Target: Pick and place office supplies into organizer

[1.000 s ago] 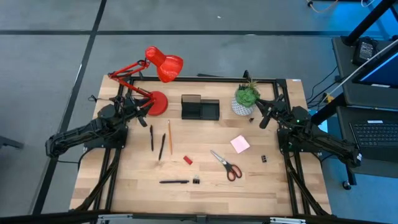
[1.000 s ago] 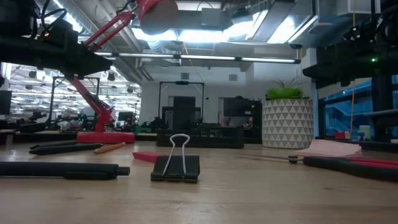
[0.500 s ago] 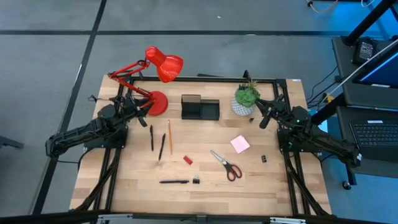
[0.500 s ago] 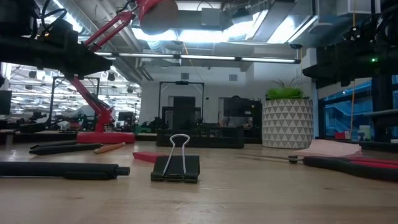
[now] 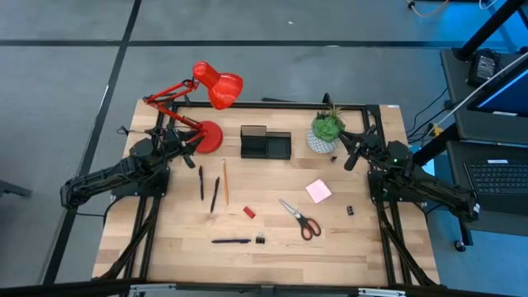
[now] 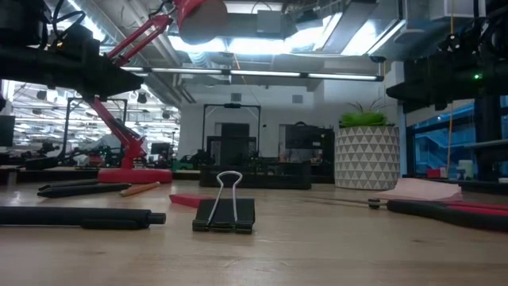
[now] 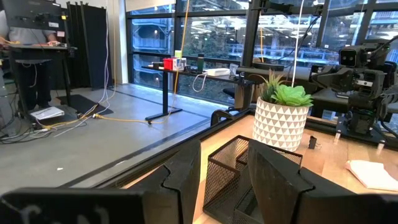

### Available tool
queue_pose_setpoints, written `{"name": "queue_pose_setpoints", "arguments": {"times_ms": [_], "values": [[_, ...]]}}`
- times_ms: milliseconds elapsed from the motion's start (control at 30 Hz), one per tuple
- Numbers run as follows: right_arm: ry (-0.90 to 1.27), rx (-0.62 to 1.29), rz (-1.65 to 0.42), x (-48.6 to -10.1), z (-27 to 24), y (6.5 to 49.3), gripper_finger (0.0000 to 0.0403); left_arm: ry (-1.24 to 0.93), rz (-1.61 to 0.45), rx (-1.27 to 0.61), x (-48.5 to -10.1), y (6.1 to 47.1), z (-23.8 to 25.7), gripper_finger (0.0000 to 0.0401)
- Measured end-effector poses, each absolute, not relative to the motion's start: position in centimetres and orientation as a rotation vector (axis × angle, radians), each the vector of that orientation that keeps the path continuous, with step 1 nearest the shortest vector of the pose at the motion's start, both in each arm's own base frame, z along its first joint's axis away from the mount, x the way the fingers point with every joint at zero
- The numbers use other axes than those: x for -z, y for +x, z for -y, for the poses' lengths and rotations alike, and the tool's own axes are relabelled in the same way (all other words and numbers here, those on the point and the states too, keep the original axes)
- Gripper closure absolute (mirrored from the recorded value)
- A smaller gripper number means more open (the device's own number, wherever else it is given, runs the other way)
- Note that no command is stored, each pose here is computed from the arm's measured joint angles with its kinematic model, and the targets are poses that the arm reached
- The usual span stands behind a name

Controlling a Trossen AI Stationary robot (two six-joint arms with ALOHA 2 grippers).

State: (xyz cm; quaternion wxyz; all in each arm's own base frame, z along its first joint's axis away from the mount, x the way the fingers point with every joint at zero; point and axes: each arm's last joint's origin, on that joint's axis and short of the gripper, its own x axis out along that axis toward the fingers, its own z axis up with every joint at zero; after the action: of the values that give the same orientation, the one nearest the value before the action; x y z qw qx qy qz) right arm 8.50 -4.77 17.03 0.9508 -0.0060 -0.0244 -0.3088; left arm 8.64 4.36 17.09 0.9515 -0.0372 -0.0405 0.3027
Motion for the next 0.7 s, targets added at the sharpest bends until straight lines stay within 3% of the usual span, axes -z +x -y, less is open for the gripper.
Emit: {"name": "queue_pose_setpoints", "arguments": {"times_ms": [700], "values": [[-0.012, 0.628, 0.05, -17.03, 4.77, 8.5, 0.0323, -0.062, 0.076, -0.597, -17.08, 8.68, -4.29, 0.0274]]}}
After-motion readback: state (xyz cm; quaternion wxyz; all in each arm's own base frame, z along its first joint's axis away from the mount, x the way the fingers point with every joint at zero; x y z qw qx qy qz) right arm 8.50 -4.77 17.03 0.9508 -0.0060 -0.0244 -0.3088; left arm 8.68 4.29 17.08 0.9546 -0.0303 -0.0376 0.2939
